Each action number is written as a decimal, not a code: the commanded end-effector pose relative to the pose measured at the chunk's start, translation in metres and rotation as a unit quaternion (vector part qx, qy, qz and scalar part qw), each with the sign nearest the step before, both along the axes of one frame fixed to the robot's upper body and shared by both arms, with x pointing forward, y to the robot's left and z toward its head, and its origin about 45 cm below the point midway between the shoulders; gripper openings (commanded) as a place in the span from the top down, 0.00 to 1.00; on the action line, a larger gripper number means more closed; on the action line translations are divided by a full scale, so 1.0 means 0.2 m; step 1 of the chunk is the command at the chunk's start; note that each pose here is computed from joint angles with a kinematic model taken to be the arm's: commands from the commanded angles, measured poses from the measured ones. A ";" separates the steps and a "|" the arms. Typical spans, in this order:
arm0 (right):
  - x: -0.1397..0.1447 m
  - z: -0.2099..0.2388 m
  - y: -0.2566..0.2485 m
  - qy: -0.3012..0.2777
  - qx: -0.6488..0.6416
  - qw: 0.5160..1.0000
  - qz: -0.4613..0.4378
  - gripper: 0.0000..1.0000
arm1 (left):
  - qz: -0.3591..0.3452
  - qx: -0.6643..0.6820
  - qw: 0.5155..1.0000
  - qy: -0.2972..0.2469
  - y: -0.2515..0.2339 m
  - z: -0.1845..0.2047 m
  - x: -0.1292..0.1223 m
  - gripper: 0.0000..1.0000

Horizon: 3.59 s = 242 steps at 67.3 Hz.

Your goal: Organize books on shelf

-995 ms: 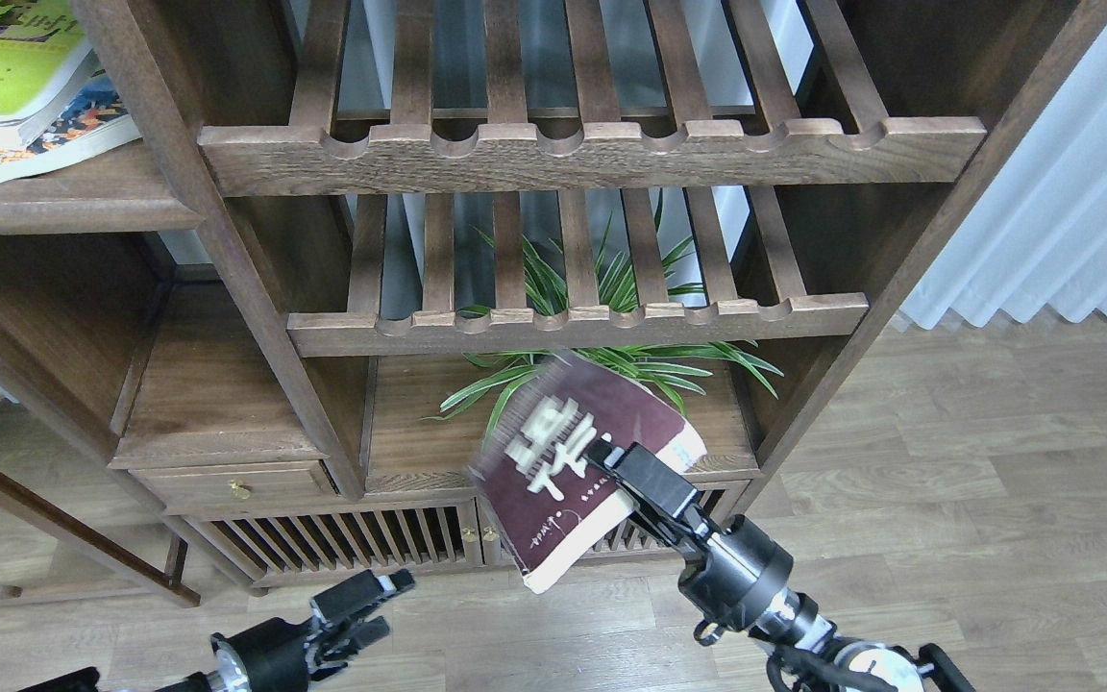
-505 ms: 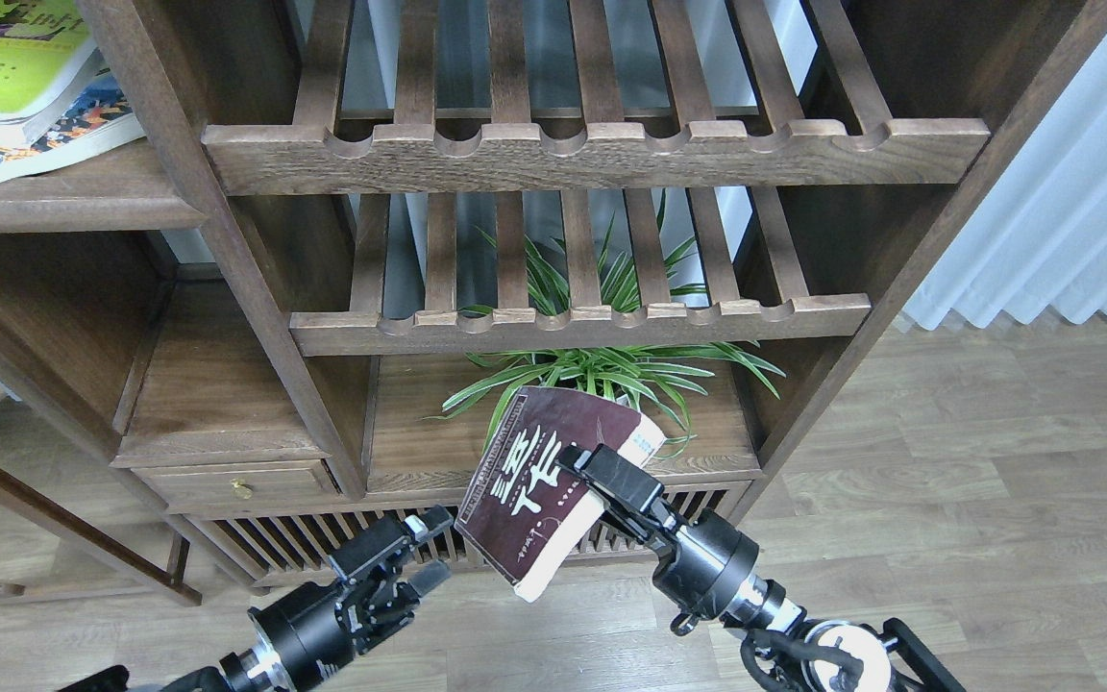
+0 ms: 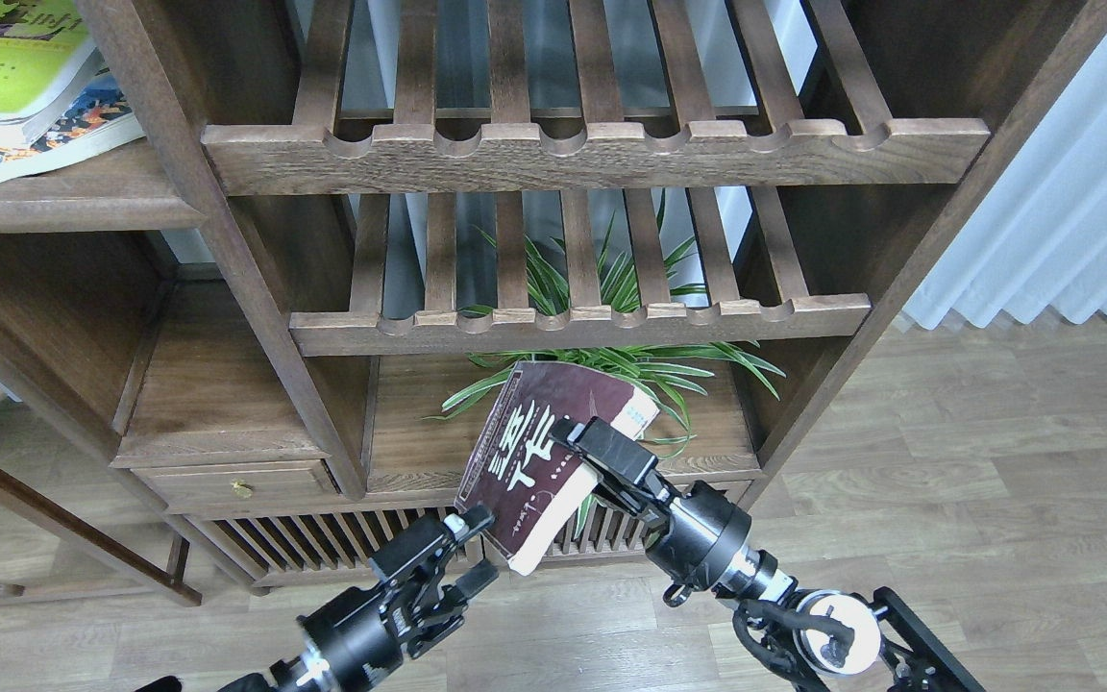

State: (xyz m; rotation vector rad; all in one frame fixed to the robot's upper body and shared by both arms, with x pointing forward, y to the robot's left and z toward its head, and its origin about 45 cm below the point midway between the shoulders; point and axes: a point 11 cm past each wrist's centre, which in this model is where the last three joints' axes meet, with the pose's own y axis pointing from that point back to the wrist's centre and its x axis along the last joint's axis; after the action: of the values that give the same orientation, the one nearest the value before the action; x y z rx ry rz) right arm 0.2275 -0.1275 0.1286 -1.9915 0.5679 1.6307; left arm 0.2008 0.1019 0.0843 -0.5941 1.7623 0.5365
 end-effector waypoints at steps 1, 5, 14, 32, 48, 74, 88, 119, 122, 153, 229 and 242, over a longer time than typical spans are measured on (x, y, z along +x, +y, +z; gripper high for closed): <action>-0.02 0.00 0.03 0.001 0.002 1.000 0.007 0.99 | 0.024 -0.027 0.999 -0.003 -0.06 0.04 0.06 0.07; -0.02 0.00 0.04 0.001 0.003 1.000 0.008 0.99 | 0.028 -0.032 0.999 0.000 -0.08 0.04 0.06 0.10; -0.02 0.00 0.04 0.001 0.004 1.000 0.006 0.99 | 0.039 -0.042 0.998 0.013 -0.11 0.02 0.07 0.33; -0.02 0.01 0.04 0.000 0.005 1.000 0.006 0.98 | 0.097 -0.059 0.991 0.068 0.02 -0.06 0.13 0.97; -0.05 -0.02 0.08 0.004 -0.002 1.000 0.026 0.60 | 0.084 0.018 0.995 0.051 0.35 -0.13 0.16 1.00; -0.04 -0.07 0.08 0.003 -0.025 1.000 -0.001 0.00 | 0.016 0.094 0.995 0.023 0.59 -0.12 0.13 1.00; -0.04 -0.13 0.05 0.019 -0.037 0.999 -0.008 0.00 | -0.039 0.224 0.974 -0.003 1.01 -0.05 0.09 0.99; -0.03 -0.18 0.04 0.030 -0.049 0.998 -0.005 0.00 | -0.081 0.484 0.867 -0.087 1.80 0.81 0.21 0.97; -0.03 -0.18 0.04 0.030 -0.049 0.998 -0.005 0.00 | -0.078 0.500 0.856 -0.104 1.82 0.91 0.24 0.97; -0.03 -0.18 0.04 0.029 -0.049 0.998 -0.005 0.00 | 0.015 0.557 0.772 -0.306 1.82 1.78 0.55 0.97; -0.09 -0.21 0.04 0.041 -0.052 0.998 -0.002 0.00 | 0.165 0.524 0.754 -0.361 1.89 1.93 1.20 0.97; -0.09 -0.21 0.04 0.041 -0.052 0.998 -0.001 0.00 | 0.176 0.505 0.769 -0.350 1.85 1.86 1.27 0.68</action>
State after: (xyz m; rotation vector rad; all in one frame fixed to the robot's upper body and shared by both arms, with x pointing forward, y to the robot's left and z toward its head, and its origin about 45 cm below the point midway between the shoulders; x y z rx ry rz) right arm 0.2103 -0.1191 0.0869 -2.0022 0.6989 1.7185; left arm 0.4464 0.4820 0.4590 -0.2298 0.4554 1.2383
